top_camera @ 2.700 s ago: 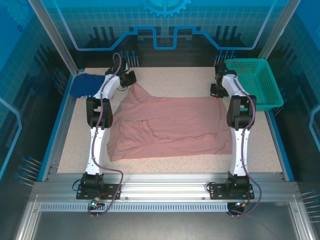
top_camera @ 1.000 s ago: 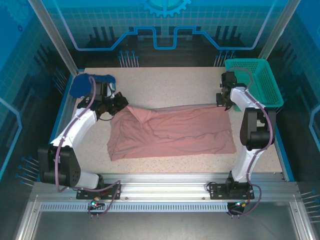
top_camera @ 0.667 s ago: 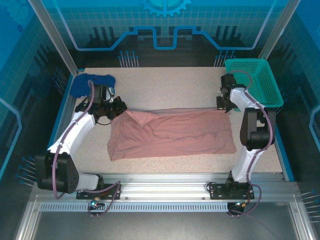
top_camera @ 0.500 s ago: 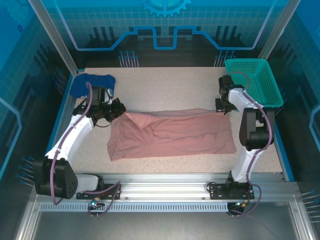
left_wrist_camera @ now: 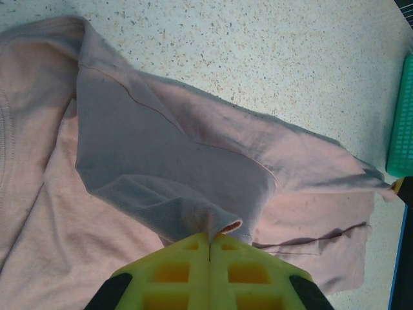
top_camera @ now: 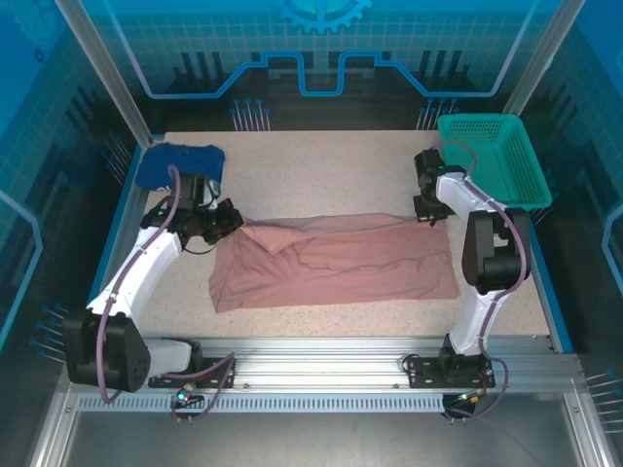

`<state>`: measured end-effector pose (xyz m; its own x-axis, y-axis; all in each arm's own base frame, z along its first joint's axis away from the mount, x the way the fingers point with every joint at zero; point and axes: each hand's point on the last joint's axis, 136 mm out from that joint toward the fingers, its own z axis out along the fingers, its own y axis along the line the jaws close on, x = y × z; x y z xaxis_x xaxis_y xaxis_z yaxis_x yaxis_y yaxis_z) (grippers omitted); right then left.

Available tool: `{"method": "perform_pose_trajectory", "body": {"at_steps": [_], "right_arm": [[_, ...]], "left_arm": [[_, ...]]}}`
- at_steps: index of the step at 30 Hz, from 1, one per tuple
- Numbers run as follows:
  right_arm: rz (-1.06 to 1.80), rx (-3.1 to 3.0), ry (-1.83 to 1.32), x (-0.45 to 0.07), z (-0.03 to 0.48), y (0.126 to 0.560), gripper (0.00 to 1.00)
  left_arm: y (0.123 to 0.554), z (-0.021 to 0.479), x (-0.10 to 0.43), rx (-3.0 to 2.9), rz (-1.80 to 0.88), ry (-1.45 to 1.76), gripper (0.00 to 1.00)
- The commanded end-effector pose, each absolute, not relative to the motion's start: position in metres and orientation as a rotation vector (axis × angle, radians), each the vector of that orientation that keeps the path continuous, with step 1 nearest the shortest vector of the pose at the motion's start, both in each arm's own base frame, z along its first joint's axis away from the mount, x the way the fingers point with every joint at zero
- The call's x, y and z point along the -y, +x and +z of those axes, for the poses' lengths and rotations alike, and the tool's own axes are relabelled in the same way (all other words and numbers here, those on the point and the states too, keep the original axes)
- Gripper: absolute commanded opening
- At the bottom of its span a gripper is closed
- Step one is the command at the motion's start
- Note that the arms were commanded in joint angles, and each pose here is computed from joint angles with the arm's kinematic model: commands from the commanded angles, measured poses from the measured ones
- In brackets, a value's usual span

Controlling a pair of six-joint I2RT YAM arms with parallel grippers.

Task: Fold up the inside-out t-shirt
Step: Fold the T-shirt at the center of the table.

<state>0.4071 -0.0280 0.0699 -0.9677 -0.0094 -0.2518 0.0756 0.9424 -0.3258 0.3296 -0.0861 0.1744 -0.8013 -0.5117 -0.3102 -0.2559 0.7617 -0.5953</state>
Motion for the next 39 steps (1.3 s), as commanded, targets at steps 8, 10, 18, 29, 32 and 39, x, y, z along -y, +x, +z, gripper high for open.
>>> {"method": "perform_pose_trajectory", "body": {"at_steps": [8, 10, 18, 29, 32, 39], "right_arm": [[-0.585, -2.869, 0.027, 0.025, 0.077, 0.386, 0.09], [-0.595, -2.872, 0.024, 0.024, 0.074, 0.384, 0.09], [-0.630, -2.887, 0.018, 0.025, 0.069, 0.377, 0.10], [-0.702, -2.883, 0.000, 0.032, 0.071, 0.374, 0.09], [-0.694, -2.882, -0.004, 0.031, 0.070, 0.377, 0.09], [-0.665, -2.893, -0.037, 0.026, 0.067, 0.378, 0.10]], "left_arm": [[0.305, 0.162, 0.086, -2.553, -0.726, -0.550, 0.00], [0.303, 0.158, 0.085, -2.562, -0.721, -0.550, 0.00], [0.300, 0.149, 0.087, -2.579, -0.729, -0.555, 0.00], [0.298, 0.151, 0.086, -2.576, -0.724, -0.550, 0.00], [0.298, 0.149, 0.086, -2.578, -0.726, -0.552, 0.00], [0.297, 0.148, 0.087, -2.582, -0.729, -0.553, 0.00]]}}
